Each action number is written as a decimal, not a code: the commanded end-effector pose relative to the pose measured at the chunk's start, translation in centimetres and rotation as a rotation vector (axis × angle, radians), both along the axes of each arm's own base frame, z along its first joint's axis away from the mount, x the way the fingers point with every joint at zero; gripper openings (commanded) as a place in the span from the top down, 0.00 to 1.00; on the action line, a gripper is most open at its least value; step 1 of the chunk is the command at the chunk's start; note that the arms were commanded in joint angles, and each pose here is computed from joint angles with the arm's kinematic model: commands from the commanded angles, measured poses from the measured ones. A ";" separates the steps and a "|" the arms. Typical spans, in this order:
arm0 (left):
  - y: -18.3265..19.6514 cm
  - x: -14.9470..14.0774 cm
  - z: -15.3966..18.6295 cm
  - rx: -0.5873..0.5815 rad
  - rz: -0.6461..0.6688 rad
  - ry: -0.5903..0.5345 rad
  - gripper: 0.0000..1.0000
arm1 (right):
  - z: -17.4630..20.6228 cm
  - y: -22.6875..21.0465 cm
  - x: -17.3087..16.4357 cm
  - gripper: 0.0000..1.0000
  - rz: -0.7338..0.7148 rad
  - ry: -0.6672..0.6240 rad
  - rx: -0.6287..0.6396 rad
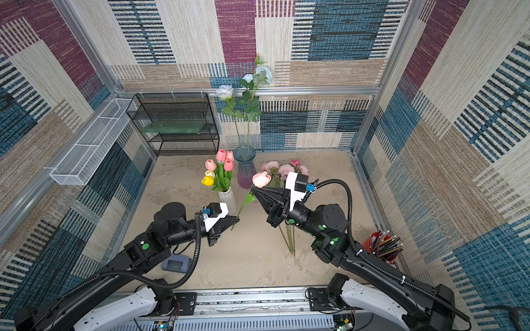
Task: Pick out pink flowers from the vase
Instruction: Pick up the flower from the vase.
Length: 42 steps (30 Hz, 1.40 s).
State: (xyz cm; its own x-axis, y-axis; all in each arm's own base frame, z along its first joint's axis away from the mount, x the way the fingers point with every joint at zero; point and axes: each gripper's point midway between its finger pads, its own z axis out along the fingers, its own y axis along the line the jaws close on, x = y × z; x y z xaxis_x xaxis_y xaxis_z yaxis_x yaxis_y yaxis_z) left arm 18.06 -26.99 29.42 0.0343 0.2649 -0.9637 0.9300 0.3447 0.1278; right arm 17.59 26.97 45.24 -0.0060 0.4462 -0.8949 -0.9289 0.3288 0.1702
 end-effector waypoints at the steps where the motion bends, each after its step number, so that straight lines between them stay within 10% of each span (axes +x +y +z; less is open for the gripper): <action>1: -0.2 -0.2 0.7 -0.036 -0.011 -0.001 1.00 | 0.6 -0.3 -0.2 0.91 0.004 -0.007 0.026; 12: 1.0 -0.1 0.1 -0.183 0.084 0.135 1.00 | 0.2 -0.8 -0.5 0.45 -0.035 -0.025 -0.029; 42: 1.2 -3.2 2.7 -0.448 -0.045 0.304 1.00 | -9.3 6.7 -1.6 0.49 0.235 0.019 -0.323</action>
